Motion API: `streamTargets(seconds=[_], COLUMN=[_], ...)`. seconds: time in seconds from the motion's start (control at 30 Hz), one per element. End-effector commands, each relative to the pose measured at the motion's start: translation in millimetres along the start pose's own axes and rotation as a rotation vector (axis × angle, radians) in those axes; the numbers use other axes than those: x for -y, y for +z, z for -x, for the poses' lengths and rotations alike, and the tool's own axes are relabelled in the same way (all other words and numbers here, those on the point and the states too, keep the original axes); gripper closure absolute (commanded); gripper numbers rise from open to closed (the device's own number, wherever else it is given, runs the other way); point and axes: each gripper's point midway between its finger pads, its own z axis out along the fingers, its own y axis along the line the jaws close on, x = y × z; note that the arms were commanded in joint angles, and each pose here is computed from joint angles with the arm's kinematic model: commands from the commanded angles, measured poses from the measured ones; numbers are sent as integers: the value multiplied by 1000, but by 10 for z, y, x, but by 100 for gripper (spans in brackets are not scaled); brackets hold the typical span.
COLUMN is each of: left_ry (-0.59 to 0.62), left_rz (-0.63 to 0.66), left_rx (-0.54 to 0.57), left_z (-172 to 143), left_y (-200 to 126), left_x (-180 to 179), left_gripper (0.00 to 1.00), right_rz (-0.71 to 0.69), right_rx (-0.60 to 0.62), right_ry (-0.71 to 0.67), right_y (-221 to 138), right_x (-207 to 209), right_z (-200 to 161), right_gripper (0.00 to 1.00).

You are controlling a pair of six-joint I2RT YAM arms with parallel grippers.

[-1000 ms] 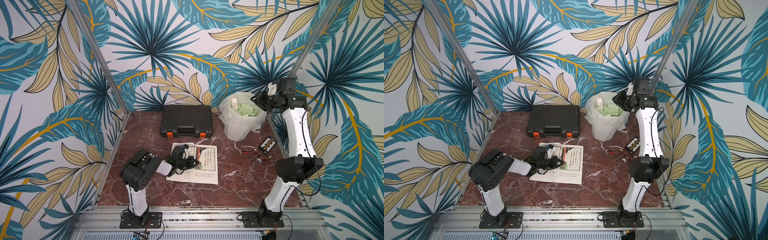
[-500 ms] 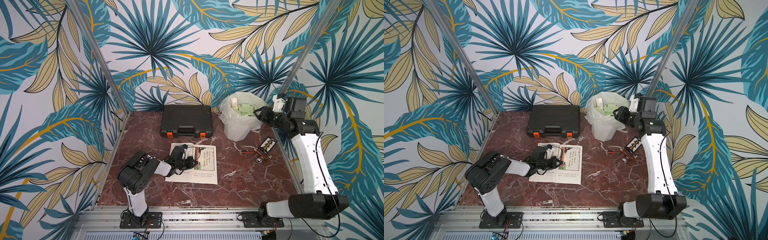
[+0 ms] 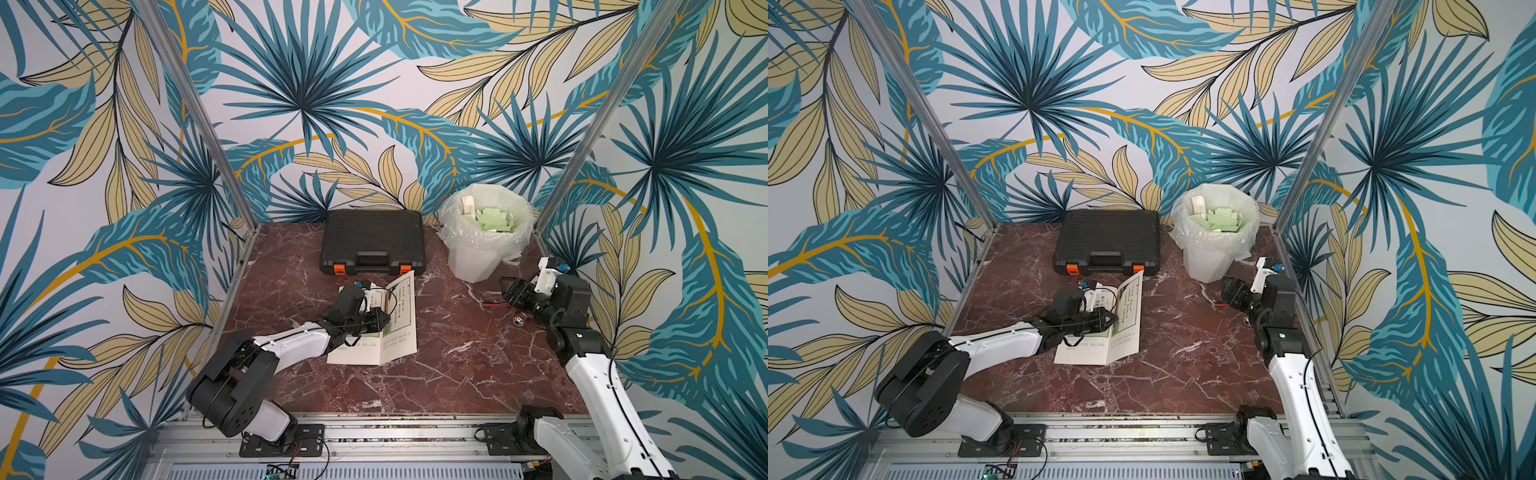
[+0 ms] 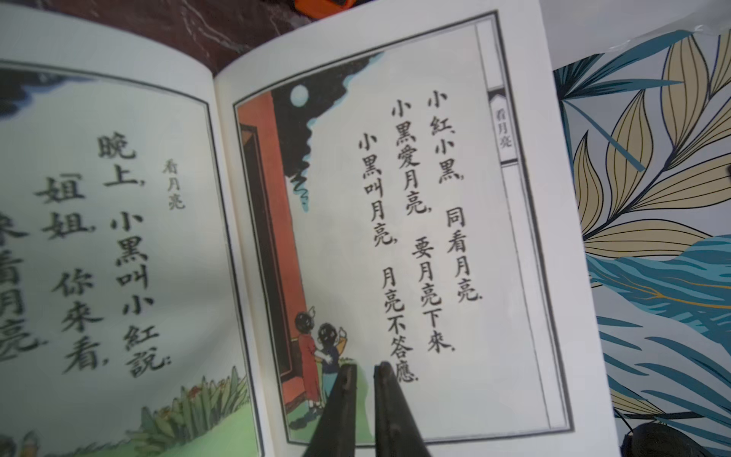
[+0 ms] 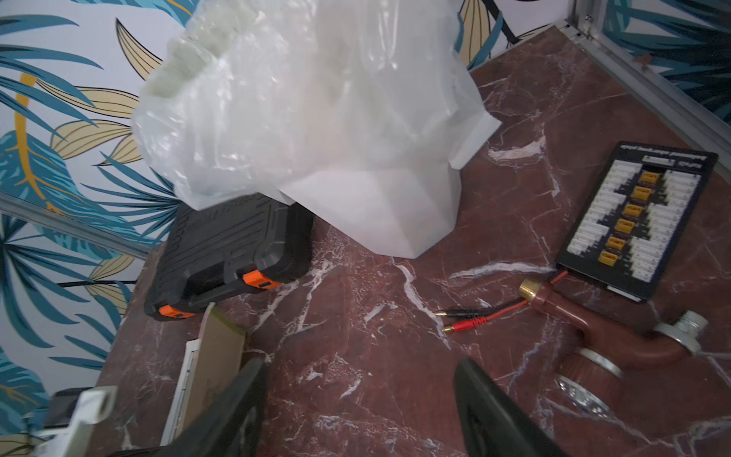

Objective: Peel off the used sticky note
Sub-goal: Reset both arms

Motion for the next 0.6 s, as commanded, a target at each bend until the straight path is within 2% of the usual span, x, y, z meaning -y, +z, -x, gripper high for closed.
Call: streamTargets(seconds=[0.0,0.07,0.1,0.13,0.2,0.27,0.47,0.5,0.57], left_ry=[51,59,125,174,196,199,188,194,201], left_rz=[22,6,135,199,263,329,538,575,680], left_rx=[42,63,171,206,251,291,427,459,531], left_z=[130,163,353,412,472,516,641,668,706], left_y=[-264,-420,-541,-633,-815,-974,-1454,-1544,-1735], left_x=[134,225,52,-33,-111,-229,-674,-732,-879], left_gripper=[85,85,72,66,58,51,41,38,24], right_rz=[-62,-97,-122,-136,-166,-196,-276,-284,-311], right_rx=[120,129,141,153,167,185,244,251,277], right_ry=[-3,-5,-8,-10,-16,-30,-86,-97,-119], right_y=[2,-1,-10,-18,-28,-44,-94,-96,-105], right_x=[205,322,402,454,554,641,830,851,906], right_z=[21,-73,-132,-173,-249,-293,-328,-331,-317], right_gripper=[17,15,13,12,1,1,1,0,0])
